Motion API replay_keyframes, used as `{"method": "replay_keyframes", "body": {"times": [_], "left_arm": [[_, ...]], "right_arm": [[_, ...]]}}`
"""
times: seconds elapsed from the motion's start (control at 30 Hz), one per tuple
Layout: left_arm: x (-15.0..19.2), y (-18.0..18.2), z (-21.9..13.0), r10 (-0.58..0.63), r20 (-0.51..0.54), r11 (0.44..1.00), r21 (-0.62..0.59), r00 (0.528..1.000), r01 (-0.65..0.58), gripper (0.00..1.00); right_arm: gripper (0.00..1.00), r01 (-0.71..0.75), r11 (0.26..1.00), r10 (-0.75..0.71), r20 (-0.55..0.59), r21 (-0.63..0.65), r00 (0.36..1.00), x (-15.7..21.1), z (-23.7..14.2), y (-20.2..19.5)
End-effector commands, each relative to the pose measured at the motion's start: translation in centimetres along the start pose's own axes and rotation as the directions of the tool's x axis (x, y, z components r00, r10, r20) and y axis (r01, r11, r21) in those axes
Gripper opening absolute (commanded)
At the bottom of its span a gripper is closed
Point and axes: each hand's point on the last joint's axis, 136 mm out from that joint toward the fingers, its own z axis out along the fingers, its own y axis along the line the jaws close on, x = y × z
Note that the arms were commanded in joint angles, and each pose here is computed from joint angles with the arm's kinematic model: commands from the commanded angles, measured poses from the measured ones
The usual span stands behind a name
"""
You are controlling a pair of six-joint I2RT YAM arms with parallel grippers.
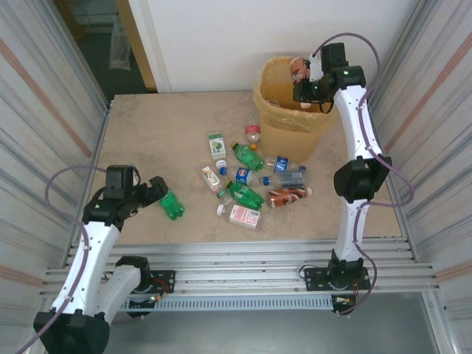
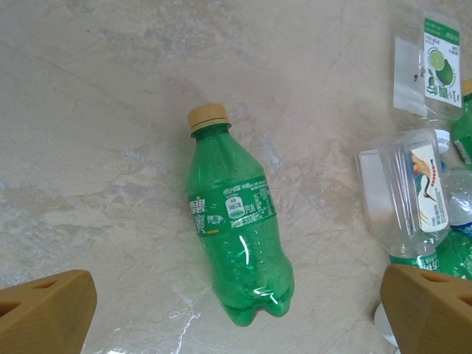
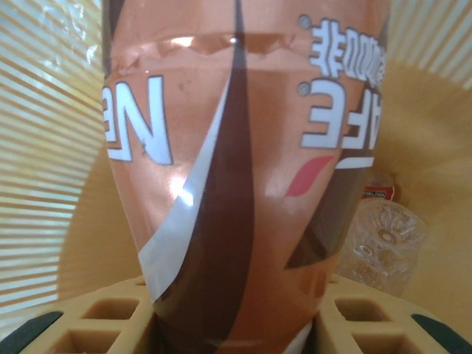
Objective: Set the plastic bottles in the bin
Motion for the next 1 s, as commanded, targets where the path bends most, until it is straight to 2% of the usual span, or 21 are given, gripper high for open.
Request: {"method": "replay_keyframes", "body": {"times": [0.0,0.23,0.43,0.63,0.97], "left_arm": [[0.1,0.1,1.0,-0.006,-0.006,1.000,0.003,1.000,0.006,0.99],[0.8,0.3,2.6,-0.019,-0.053,1.000,-0.007,0.998,0.019,0.99],[1.0,0.4,3.5,-0.025,-0.077,1.000,-0.019,0.997,0.024,0.99],[1.4,0.8,4.4,-0.029,-0.096,0.999,-0.043,0.995,0.025,0.96],[2.1,0.3,6.5,-0.049,-0.148,0.999,-0.022,0.988,0.046,0.96]], "right_arm": [[0.44,0.060,0.998,-0.060,-0.016,0.033,0.998,0.3,0.3,0.4],[0.58,0.101,0.993,-0.099,-0.036,0.054,0.994,0.8,0.9,1.0],[0.62,0.109,0.992,-0.108,-0.025,0.062,0.994,0.5,0.5,1.4],[0.65,0.111,0.991,-0.113,0.024,0.070,0.993,-0.4,-1.3,1.8],[0.76,0.101,0.986,-0.120,0.145,0.130,0.982,-2.6,-6.3,1.7]]}}
